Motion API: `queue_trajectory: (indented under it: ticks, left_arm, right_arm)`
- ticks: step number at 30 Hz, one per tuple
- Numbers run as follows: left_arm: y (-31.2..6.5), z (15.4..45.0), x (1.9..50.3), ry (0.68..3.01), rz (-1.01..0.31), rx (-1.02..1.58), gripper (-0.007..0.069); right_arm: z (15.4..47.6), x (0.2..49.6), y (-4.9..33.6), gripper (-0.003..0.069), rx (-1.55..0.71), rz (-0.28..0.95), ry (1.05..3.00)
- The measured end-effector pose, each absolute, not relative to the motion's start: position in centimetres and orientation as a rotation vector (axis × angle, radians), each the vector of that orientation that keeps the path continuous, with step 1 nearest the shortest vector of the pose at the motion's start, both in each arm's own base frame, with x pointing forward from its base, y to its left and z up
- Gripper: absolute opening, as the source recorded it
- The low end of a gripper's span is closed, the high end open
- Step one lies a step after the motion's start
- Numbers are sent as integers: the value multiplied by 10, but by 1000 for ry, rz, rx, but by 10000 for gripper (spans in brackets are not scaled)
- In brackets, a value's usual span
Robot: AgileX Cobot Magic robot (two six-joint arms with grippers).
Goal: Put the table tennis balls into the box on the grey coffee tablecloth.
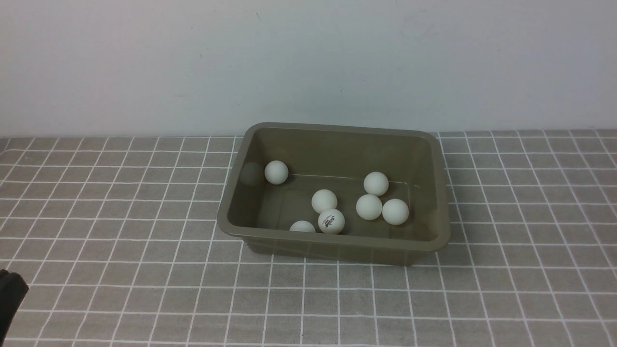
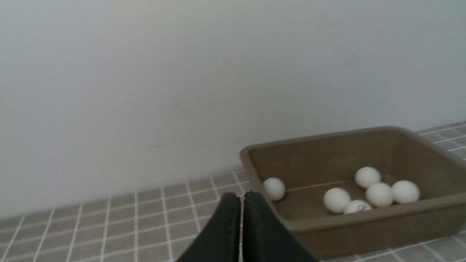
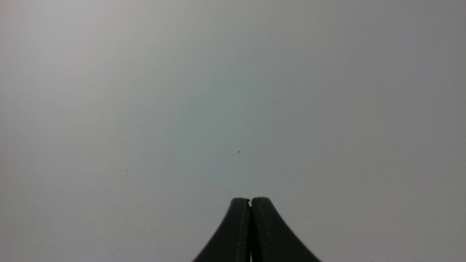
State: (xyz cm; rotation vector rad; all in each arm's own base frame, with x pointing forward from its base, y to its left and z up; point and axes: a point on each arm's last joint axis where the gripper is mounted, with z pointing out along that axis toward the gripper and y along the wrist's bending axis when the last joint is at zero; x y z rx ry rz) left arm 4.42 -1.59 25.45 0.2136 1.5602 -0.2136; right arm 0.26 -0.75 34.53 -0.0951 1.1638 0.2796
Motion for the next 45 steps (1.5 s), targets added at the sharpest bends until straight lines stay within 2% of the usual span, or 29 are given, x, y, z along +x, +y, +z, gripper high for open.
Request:
queue_trajectory:
  ticks: [1, 2, 5, 11, 42, 45]
  left_arm:
    - [-14, 242, 47, 1563, -183, 183, -4]
    - [-14, 242, 47, 1563, -183, 183, -4]
    - [-8, 200, 53, 1681, -112, 76, -4]
    - [-4, 176, 54, 1812, -24, 94, -4]
    - [-3, 171, 53, 1869, -26, 87, -4]
    - [-3, 171, 53, 1869, -26, 87, -4]
  right_arm:
    - [345, 3, -7, -15, -95, 280, 1164]
    - [345, 3, -7, -15, -95, 280, 1164]
    - [345, 2, -7, -15, -96, 280, 1162]
    - [345, 3, -8, -15, -94, 279, 1166]
    - [345, 3, -8, -15, -94, 279, 1166]
    - [345, 3, -7, -15, -89, 307, 1170]
